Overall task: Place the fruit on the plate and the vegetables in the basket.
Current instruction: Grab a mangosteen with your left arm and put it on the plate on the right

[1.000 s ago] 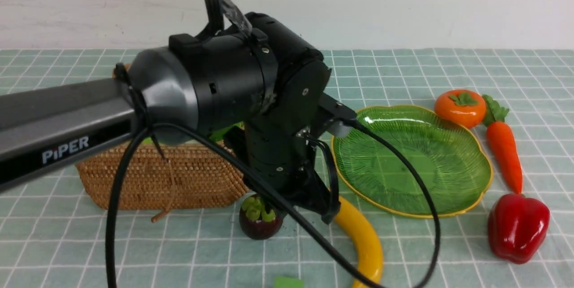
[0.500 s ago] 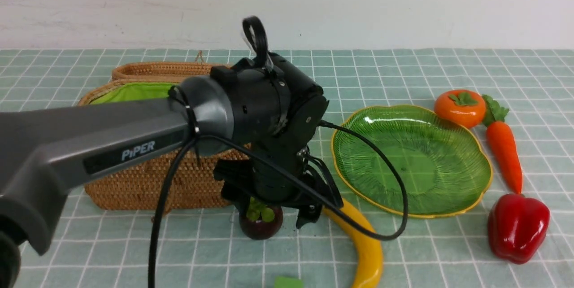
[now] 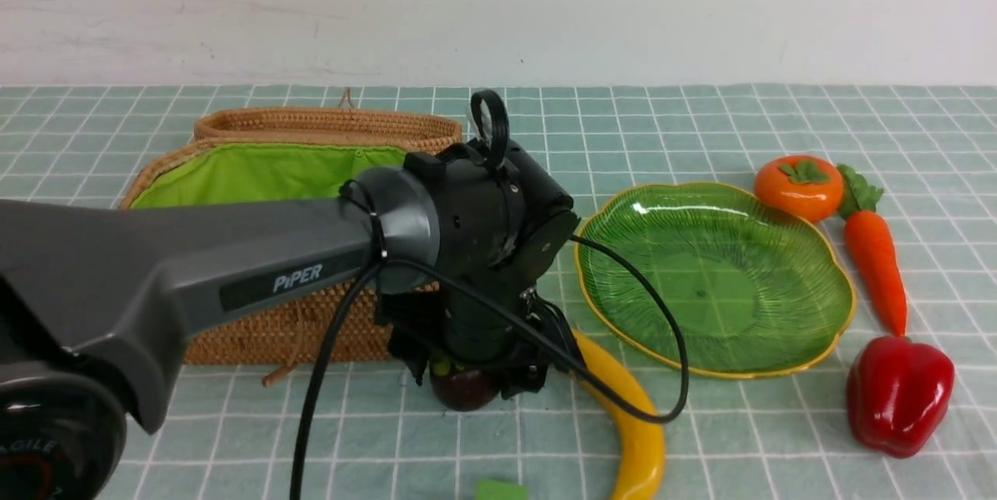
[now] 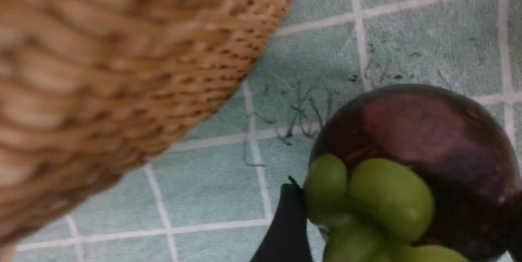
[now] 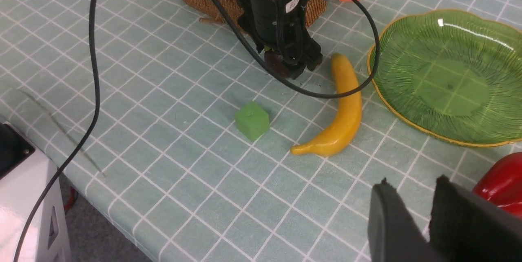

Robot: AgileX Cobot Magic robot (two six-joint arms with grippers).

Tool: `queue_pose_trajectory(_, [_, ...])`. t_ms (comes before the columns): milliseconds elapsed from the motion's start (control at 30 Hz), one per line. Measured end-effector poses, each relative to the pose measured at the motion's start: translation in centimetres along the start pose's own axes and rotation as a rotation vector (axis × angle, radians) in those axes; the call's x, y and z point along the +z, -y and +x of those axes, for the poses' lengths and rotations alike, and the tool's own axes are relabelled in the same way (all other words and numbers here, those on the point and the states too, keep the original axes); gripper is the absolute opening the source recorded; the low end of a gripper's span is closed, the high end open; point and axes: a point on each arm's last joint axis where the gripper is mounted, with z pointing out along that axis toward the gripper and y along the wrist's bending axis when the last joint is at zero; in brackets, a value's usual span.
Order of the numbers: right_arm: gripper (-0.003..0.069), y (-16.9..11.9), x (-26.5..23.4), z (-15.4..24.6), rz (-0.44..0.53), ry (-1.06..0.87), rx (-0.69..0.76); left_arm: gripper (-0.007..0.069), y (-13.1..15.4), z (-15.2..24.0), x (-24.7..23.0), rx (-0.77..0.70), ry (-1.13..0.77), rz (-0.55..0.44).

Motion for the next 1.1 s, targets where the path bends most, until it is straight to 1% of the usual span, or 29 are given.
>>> queue_pose_trajectory(100, [0.0169, 0.0, 0.0, 0.0, -0.004, 0.001, -0.001, 0.0563, 0.1, 0.0, 0.0, -0.007, -0.006, 0.005])
queue_pose_trajectory(167, [0.0169, 0.0, 0.0, 0.0, -0.006, 0.001, -0.001, 0.0562, 0.1, 0.1, 0.0, -0.011, -0.008, 0.008])
queue_pose_trajectory(200, [0.0169, 0.0, 0.0, 0.0, -0.007, 0.001, -0.001, 0.0536, 0.1, 0.1, 0.1, -0.017, -0.016, 0.013])
queue_pose_trajectory(233, [0.0169, 0.0, 0.0, 0.0, -0.007, 0.001, -0.001, 0.0526, 0.1, 0.1, 0.1, -0.017, -0.016, 0.012])
queue_pose_trajectory(433, [0.0169, 0.0, 0.0, 0.0, -0.006, 0.0, -0.002, 0.0526, 0.1, 0.4, -0.4, -0.024, -0.033, 0.013])
queue_pose_trajectory(500, [0.0169, 0.0, 0.0, 0.0, -0.004, 0.0, -0.002, 0.0526, 0.4, 0.4, -2.3, -0.02, -0.008, 0.032])
queue_pose_trajectory(633, [0.0172, 0.1, 0.0, 0.0, 0.012, -0.002, 0.006, 0.0526, 2.0, -0.3, -7.1, 0.061, 0.14, 0.142])
queue_pose_trajectory(667, [0.0172, 0.3, 0.0, 0.0, 0.027, 0.002, 0.02, 0.0526, 2.6, -0.6, -8.3, 0.096, 0.19, 0.187])
queue_pose_trajectory(700, [0.0172, 0.3, 0.0, 0.0, 0.035, 0.005, 0.026, 0.0526, 2.9, -0.7, -8.7, 0.111, 0.208, 0.206])
queue_pose_trajectory(733, [0.0172, 0.7, 0.0, -0.1, 0.076, 0.019, 0.053, 0.0526, 3.9, -1.3, -9.7, 0.153, 0.268, 0.276])
queue_pose_trajectory(767, [0.0172, 0.8, 0.0, -0.2, 0.088, 0.024, 0.063, 0.0526, 4.3, -1.6, -9.9, 0.161, 0.294, 0.301])
queue_pose_trajectory(800, [0.0174, 1.3, -0.1, -0.3, 0.134, 0.045, 0.102, 0.0526, 5.2, -2.4, -10.0, 0.197, 0.337, 0.358])
queue_pose_trajectory(833, [0.0175, 1.5, -0.1, -0.4, 0.16, 0.057, 0.132, 0.0526, 6.0, -3.3, -9.7, 0.211, 0.384, 0.399])
queue_pose_trajectory(900, [0.0174, 1.8, -0.2, -0.4, 0.193, 0.066, 0.162, 0.0526, 6.9, -4.5, -8.5, 0.22, 0.418, 0.435])
queue_pose_trajectory(933, [0.0174, 1.8, -0.2, -0.4, 0.195, 0.066, 0.164, 0.0526, 6.9, -4.6, -8.3, 0.219, 0.421, 0.435])
queue_pose_trajectory(1000, [0.0174, 1.9, -0.2, -0.4, 0.201, 0.067, 0.18, 0.0526, 8.0, -6.0, -5.7, 0.219, 0.423, 0.457])
queue_pose_trajectory(1100, [0.0174, 1.9, -0.2, -0.4, 0.199, 0.068, 0.186, 0.0526, 8.8, -6.5, -3.5, 0.238, 0.416, 0.454])
